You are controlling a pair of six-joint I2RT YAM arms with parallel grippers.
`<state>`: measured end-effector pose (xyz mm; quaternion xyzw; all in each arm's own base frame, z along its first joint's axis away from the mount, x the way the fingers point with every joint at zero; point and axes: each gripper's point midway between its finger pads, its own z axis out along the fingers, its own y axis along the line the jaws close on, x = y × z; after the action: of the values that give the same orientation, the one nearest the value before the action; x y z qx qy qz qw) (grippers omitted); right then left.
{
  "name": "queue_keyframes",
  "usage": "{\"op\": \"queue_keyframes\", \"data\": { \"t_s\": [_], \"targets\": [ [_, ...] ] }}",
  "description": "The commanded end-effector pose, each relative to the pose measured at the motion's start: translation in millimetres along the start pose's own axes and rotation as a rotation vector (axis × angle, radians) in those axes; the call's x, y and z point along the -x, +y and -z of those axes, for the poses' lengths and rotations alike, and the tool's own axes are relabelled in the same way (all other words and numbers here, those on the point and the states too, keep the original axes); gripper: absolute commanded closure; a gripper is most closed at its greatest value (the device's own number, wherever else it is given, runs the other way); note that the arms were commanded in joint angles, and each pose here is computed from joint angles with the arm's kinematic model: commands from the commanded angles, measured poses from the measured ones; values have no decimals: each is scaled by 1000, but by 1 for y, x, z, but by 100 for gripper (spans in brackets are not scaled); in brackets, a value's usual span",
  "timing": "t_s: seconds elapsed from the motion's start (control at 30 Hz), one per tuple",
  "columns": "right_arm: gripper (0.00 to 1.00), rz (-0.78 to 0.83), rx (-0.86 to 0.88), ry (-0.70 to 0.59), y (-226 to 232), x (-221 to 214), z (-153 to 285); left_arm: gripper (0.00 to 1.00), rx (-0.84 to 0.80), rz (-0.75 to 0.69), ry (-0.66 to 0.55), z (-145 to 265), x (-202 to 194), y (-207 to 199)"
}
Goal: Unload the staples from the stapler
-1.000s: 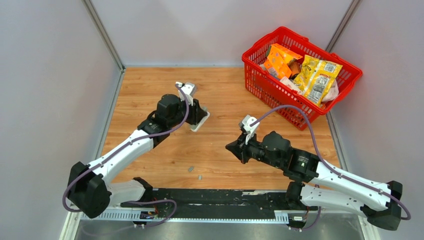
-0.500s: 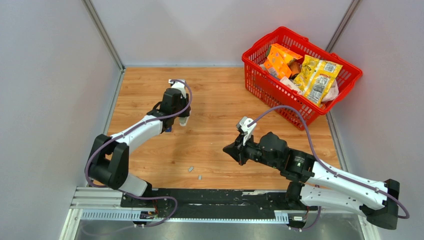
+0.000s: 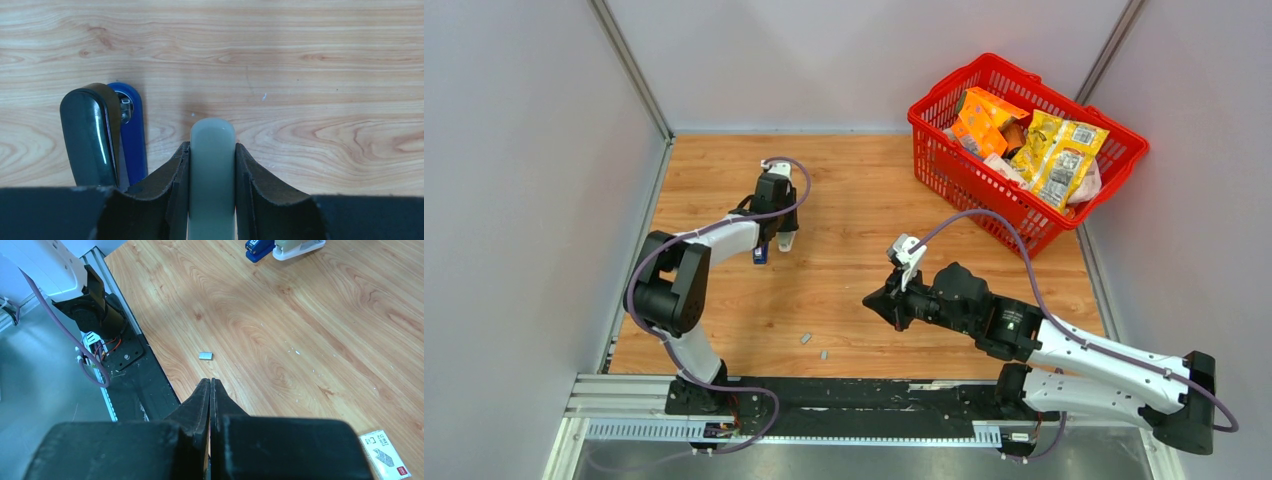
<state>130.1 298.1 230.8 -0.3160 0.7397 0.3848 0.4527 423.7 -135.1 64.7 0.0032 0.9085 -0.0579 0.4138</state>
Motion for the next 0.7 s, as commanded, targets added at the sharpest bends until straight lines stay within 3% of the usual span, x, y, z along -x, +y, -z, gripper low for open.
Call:
{"op": "queue_keyframes", "data": {
  "t_s": [0.0,0.27,0.53,0.67],
  "targets": [
    [100,-11,19,-31,4,5,-3,68,11,13,-94,-4,35,-1],
    [100,-15,19,-24,4,4,-5,36,14,10,-92,-3,34,1],
    [98,-13,13,-12,4,4,-4,34,-17,23,-129,14,49,-5],
    [90,0,-13,-17,0,9,-2,34,-68,20,-158,33,65,-14]
  ]
}}
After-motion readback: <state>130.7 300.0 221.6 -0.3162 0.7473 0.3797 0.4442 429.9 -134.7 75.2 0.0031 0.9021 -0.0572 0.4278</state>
